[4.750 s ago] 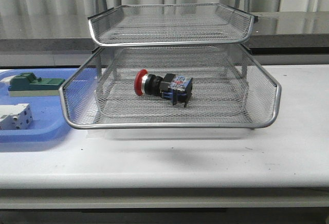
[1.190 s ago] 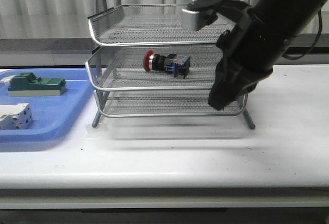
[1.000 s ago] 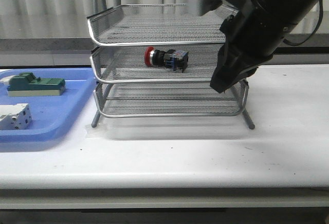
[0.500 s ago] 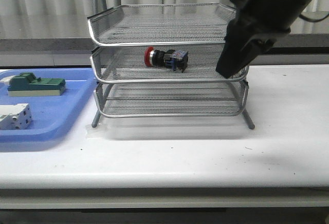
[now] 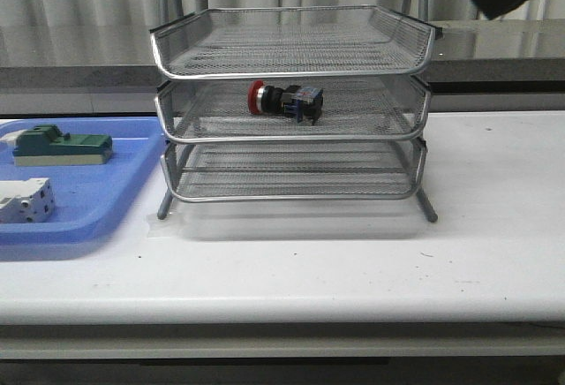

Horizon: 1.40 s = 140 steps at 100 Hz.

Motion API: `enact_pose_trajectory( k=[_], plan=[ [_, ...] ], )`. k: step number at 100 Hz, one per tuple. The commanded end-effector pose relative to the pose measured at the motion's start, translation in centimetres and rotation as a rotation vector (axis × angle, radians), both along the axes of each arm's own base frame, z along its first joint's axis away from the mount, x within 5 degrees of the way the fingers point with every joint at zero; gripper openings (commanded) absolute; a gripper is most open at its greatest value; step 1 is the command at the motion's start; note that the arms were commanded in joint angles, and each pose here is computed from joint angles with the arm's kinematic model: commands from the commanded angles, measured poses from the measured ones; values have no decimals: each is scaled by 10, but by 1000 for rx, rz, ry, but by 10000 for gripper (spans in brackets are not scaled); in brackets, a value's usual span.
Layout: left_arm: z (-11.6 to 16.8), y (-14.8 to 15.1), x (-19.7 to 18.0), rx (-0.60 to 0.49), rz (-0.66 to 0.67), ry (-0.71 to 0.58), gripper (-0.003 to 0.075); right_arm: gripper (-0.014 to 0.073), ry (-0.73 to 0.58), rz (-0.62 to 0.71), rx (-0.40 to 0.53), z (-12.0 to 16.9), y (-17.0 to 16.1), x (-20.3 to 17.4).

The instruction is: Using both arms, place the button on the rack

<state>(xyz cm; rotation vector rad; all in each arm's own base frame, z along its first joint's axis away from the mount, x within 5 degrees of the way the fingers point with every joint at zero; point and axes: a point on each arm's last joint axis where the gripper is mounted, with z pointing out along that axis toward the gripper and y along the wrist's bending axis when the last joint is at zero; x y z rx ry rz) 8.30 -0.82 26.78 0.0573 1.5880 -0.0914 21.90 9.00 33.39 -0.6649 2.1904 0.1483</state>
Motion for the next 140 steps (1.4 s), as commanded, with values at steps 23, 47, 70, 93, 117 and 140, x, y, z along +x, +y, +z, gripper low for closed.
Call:
enact_pose_trajectory(
  k=[23,47,70,93,117,140],
  plan=[
    [13,4,0,-25,42,-63,-20,-60,-196,-264,91,16,-45,-62],
    [13,4,0,-25,42,-63,-20,-60,-243,-297,139,10,-62,-102],
    [13,4,0,-25,42,-63,-20,-60,-254,-302,145,10,-65,-110],
    [13,4,0,-25,42,-63,-20,-60,-254,-302,145,10,-65,-110],
    [13,4,0,-25,42,-63,-20,-60,-254,-302,145,10,-65,-110],
    [13,4,0,-25,42,-63,-20,-60,-306,-287,173,11,-66,-116]
  ],
)
